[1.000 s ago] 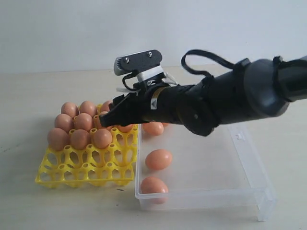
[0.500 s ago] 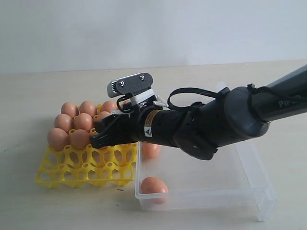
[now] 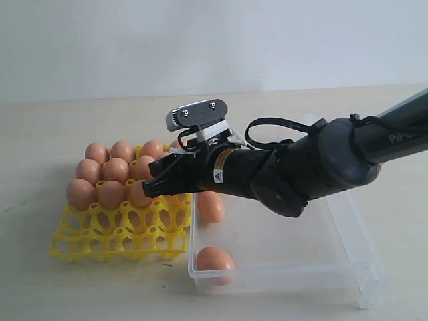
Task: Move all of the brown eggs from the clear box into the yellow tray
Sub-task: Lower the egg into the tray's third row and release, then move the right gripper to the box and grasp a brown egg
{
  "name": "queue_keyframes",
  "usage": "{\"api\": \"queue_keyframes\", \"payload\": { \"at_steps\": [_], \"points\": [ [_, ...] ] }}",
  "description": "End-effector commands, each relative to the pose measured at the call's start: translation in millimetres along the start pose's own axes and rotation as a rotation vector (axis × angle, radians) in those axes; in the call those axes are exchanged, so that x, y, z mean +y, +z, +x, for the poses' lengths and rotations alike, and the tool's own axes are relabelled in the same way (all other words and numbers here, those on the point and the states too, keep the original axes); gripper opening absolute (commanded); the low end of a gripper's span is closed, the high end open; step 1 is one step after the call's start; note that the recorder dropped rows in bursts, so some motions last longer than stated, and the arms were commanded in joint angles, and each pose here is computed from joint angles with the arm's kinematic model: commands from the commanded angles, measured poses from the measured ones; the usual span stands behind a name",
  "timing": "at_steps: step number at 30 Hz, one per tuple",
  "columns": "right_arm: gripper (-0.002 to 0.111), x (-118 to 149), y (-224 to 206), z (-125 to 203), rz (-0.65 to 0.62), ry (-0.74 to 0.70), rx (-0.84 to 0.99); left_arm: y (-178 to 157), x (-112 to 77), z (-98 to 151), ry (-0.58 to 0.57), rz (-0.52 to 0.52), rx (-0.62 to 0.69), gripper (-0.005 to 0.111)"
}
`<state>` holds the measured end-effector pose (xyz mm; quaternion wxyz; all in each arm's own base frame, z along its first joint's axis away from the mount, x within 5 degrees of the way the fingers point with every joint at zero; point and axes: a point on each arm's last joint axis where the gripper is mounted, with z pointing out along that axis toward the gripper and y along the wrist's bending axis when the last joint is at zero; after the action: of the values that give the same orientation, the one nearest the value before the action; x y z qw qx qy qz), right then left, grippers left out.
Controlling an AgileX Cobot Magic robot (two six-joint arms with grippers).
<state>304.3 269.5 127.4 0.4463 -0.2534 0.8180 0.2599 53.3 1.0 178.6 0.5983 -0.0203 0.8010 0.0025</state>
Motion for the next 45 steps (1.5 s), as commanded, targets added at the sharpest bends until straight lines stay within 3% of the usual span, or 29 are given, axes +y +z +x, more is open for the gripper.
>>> {"api": "queue_keyframes", "payload": {
  "at_steps": [1,5,10,15,22,27,32,36,39,45],
  "points": [
    [0.027,-3,8,-5,-0.003,0.001,-0.017,-1,-0.6,-3,-0.005,0.010,-0.022,0.000],
    [0.047,-5,16,-5,0.019,0.004,0.022,-1,-0.6,-3,-0.005,0.010,-0.022,0.000],
    [0.059,-6,17,-7,0.030,0.002,0.038,-1,-0.6,-3,-0.005,0.010,-0.022,0.000],
    [0.060,0,0,-29,0.036,-0.018,0.021,-1,-0.6,-3,-0.005,0.010,-0.022,0.000],
    [0.059,12,-55,-81,0.090,-0.087,0.008,-1,-0.6,-3,-0.005,0.010,-0.022,0.000],
    [0.059,-16,-72,-82,0.212,0.042,0.119,-1,-0.6,-3,-0.005,0.010,-0.022,0.000],
    [0.059,-53,-72,-77,0.307,0.103,0.174,-1,-0.6,-3,-0.005,0.010,-0.022,0.000],
    [0.059,-74,-64,-78,0.372,0.058,0.328,-1,-0.6,-3,-0.005,0.010,-0.022,0.000],
    [0.059,-77,-51,-81,0.346,-0.006,0.411,-1,-0.6,-3,-0.005,0.010,-0.022,0.000],
    [0.059,-80,-17,-84,0.270,0.001,0.460,-1,-0.6,-3,-0.005,0.010,-0.022,0.000]
  ]
}}
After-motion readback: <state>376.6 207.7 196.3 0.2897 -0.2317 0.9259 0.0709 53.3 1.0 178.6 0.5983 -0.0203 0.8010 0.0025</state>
